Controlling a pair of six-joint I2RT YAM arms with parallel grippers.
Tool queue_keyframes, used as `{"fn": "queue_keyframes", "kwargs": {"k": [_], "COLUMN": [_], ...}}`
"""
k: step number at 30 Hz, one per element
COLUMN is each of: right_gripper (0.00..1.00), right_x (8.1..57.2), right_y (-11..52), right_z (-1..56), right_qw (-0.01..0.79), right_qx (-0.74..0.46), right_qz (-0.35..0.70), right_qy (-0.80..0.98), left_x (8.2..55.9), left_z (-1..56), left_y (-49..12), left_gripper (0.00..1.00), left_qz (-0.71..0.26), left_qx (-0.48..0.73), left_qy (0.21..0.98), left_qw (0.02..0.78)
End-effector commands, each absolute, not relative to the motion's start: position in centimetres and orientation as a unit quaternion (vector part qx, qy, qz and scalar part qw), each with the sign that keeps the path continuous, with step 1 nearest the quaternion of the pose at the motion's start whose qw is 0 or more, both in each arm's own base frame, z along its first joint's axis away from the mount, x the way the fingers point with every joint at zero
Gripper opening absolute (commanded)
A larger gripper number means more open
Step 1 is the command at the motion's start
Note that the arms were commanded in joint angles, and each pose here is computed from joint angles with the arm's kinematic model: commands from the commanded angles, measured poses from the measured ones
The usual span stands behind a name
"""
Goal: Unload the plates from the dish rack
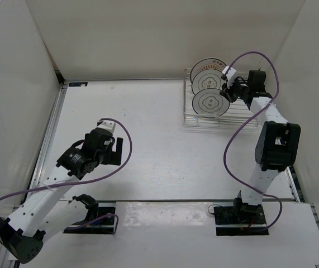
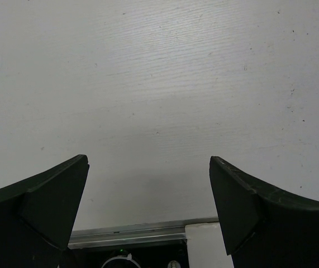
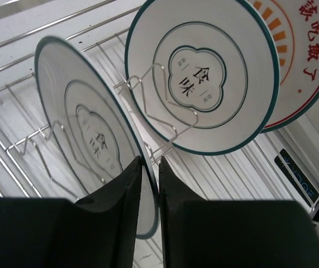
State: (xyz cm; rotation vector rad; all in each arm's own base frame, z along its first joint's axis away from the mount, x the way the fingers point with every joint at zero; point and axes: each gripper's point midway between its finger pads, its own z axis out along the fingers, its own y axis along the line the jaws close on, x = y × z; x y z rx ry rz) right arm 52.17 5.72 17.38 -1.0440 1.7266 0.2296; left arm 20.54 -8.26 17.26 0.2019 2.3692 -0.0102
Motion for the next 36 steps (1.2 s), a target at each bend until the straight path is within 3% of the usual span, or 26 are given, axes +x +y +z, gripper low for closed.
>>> {"fn": "queue_keyframes", "kwargs": {"k": [1,18,28,36], "right_gripper": [0.03,0.0,0.0,0.0], "right_x": [51.1,47.4,46.3,47.9], "right_y": [6.4,7.7,8.6,7.2], "right_z": [16.0,19.4,18.3,19.2], "right_qw": [0.5,0.509,0.49,0.521], "right_qx": [-0.441,-0.456,-0.435,-0.395], "right_qz": [0.115,0.138,0.185,0.126], "right_qy": [0.736,0.717,0.732,0.746], "left_x": [21.1,21.0,20.8,20.7], "left_z": [17.0,15.9,15.5,15.2], "left_y": [-7.8,-7.3,-7.1,-7.1], "left_gripper": [1.0,1.0,1.0,1.0], "left_qz": [0.007,-0.007,-0.007,-0.011], "left_qx": [0.072,0.047,0.043,0.039], "left_qy": [0.921,0.931,0.933,0.935], "left_qw": [0.383,0.361,0.356,0.351]}}
